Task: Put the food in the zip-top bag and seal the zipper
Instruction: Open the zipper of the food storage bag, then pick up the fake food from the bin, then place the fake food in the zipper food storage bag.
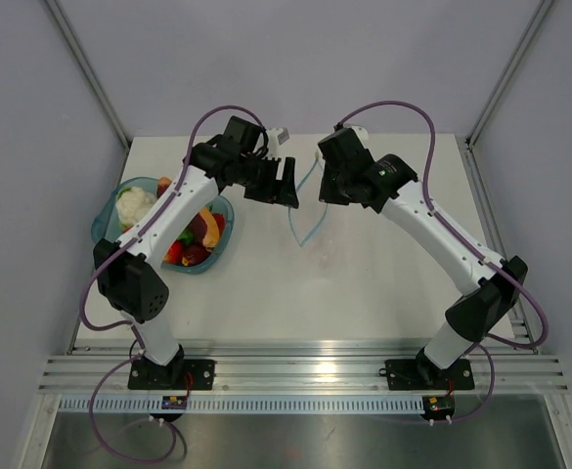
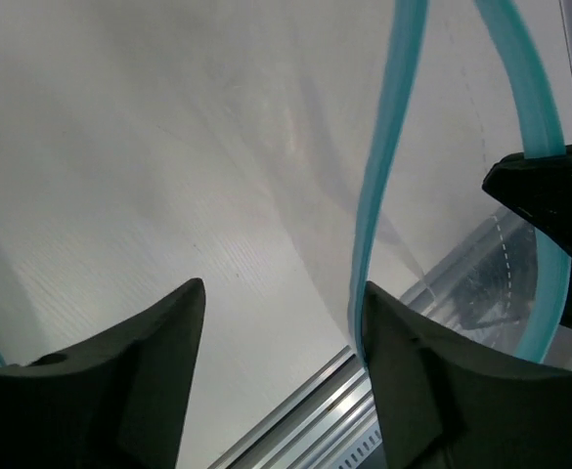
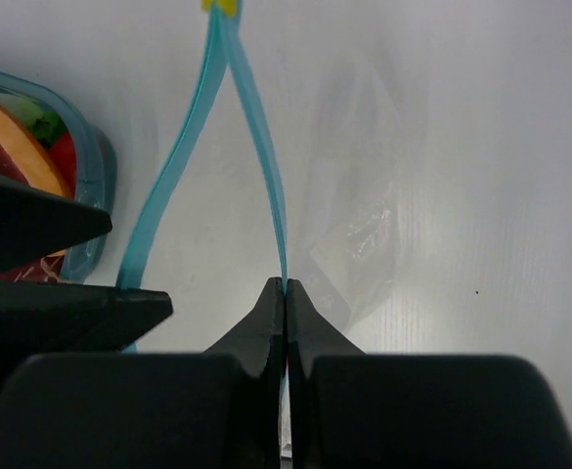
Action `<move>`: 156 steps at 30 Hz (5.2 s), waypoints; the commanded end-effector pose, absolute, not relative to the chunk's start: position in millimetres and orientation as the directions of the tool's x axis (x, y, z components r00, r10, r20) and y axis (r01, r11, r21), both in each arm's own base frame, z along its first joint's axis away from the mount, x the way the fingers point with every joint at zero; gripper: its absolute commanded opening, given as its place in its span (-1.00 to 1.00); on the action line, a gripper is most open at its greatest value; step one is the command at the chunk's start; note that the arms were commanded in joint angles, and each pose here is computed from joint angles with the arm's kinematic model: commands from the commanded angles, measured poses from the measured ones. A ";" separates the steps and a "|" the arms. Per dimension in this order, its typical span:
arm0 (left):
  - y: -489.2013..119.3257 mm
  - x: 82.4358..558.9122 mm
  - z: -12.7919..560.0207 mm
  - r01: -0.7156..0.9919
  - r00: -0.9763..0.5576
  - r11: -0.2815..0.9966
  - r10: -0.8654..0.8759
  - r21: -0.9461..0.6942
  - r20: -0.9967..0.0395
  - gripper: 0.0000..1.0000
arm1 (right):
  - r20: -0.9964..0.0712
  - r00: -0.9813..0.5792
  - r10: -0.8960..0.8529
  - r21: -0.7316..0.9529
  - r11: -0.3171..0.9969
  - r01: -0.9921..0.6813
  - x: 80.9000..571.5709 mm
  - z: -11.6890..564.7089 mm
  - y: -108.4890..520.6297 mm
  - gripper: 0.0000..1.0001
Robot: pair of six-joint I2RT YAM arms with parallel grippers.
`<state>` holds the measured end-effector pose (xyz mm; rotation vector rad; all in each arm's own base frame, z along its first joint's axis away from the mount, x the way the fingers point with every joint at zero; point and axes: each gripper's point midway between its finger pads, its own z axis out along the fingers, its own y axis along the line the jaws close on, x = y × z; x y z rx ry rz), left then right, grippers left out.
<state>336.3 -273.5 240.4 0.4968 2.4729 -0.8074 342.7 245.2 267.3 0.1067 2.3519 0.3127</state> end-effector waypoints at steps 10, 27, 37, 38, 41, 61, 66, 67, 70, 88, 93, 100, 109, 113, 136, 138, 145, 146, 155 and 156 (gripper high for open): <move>-248.5 363.6 294.4 0.457 -0.755 0.757 0.052 -0.468 -0.654 0.70 | -0.699 -0.703 0.134 0.147 0.988 0.042 381.8 257.2 250.7 -1.00; -94.8 357.0 299.3 -0.062 -0.677 0.887 -0.374 -0.458 -0.633 0.60 | -0.687 -0.712 0.145 0.222 0.975 -0.016 366.9 258.3 257.2 -1.00; 9.1 318.6 242.3 -0.522 -0.590 0.766 -0.642 -0.375 -0.490 0.47 | -0.672 -0.728 0.137 0.260 0.964 -0.059 359.2 248.8 264.5 -1.00; 10.9 318.6 238.1 -0.531 -0.597 0.766 -0.642 -0.363 -0.481 0.47 | -0.671 -0.730 0.131 0.258 0.964 -0.064 359.1 247.7 264.9 -1.00; 14.0 319.8 231.6 -0.549 -0.602 0.763 -0.644 -0.342 -0.472 0.46 | -0.673 -0.730 0.118 0.255 0.964 -0.080 361.8 246.9 267.6 -1.00; 24.6 390.8 229.0 -0.423 -0.659 0.829 -0.559 -0.366 -0.504 0.70 | -0.682 -0.729 0.061 0.203 0.973 -0.108 363.9 243.7 264.8 -1.00; 29.6 415.5 231.5 -0.384 -0.657 0.810 -0.577 -0.444 -0.484 0.90 | -0.678 -0.732 0.061 0.202 0.974 -0.105 363.3 242.4 264.5 -1.00; 31.0 419.7 228.6 -0.383 -0.660 0.807 -0.579 -0.449 -0.479 0.86 | -0.677 -0.733 0.061 0.201 0.974 -0.105 363.5 241.8 264.6 -1.00; 34.4 432.7 213.1 -0.366 -0.683 0.821 -0.557 -0.438 -0.472 0.79 | -0.676 -0.734 0.059 0.202 0.973 -0.108 364.0 241.9 265.7 -1.00; 55.1 480.3 141.1 -0.341 -0.698 0.813 -0.555 -0.472 -0.452 0.65 | -0.663 -0.746 0.061 0.183 0.980 -0.083 362.5 239.7 261.3 -1.00; 47.4 484.0 125.8 -0.329 -0.716 0.792 -0.564 -0.513 -0.412 0.33 | -0.654 -0.753 0.069 0.188 0.979 -0.074 360.8 238.1 261.1 -1.00; 43.3 471.9 111.7 -0.340 -0.726 0.790 -0.566 -0.511 -0.391 0.30 | -0.643 -0.761 0.082 0.199 0.978 -0.062 357.1 235.9 260.3 -1.00; 35.6 462.0 179.5 -0.284 -0.678 0.786 -0.570 -0.549 -0.464 -0.63 | -0.643 -0.761 0.093 0.211 0.976 -0.059 355.1 237.3 259.5 -1.00; 21.3 447.2 227.4 -0.225 -0.667 0.788 -0.553 -0.573 -0.499 -1.00 | -0.631 -0.770 0.094 0.226 0.972 -0.067 352.8 234.7 263.6 -1.00; -125.3 388.2 434.9 0.209 -0.232 0.656 -0.687 -0.725 -0.689 -1.00 | -0.449 -0.842 0.299 0.527 0.850 0.021 359.8 261.7 332.8 -1.00; -131.0 391.2 437.1 0.221 -0.230 0.660 -0.680 -0.718 -0.696 -1.00 | -0.448 -0.838 0.311 0.534 0.845 0.028 360.8 263.4 332.6 -1.00; -141.5 401.7 432.5 0.210 -0.196 0.696 -0.658 -0.686 -0.727 -1.00 | -0.426 -0.851 0.309 0.573 0.819 0.010 352.4 269.5 337.2 -1.00; -153.0 398.6 428.2 0.222 -0.205 0.733 -0.610 -0.643 -0.766 -1.00 | -0.425 -0.849 0.313 0.577 0.817 0.013 352.2 271.2 337.2 -1.00; -174.2 395.2 400.3 0.150 -0.188 0.842 -0.490 -0.518 -0.851 -1.00 | -0.428 -0.822 0.376 0.597 0.800 0.055 360.2 285.7 336.7 -1.00; -176.2 393.7 398.6 0.147 -0.188 0.847 -0.483 -0.511 -0.855 -1.00 | -0.439 -0.809 0.391 0.584 0.808 0.074 364.2 284.1 332.9 -1.00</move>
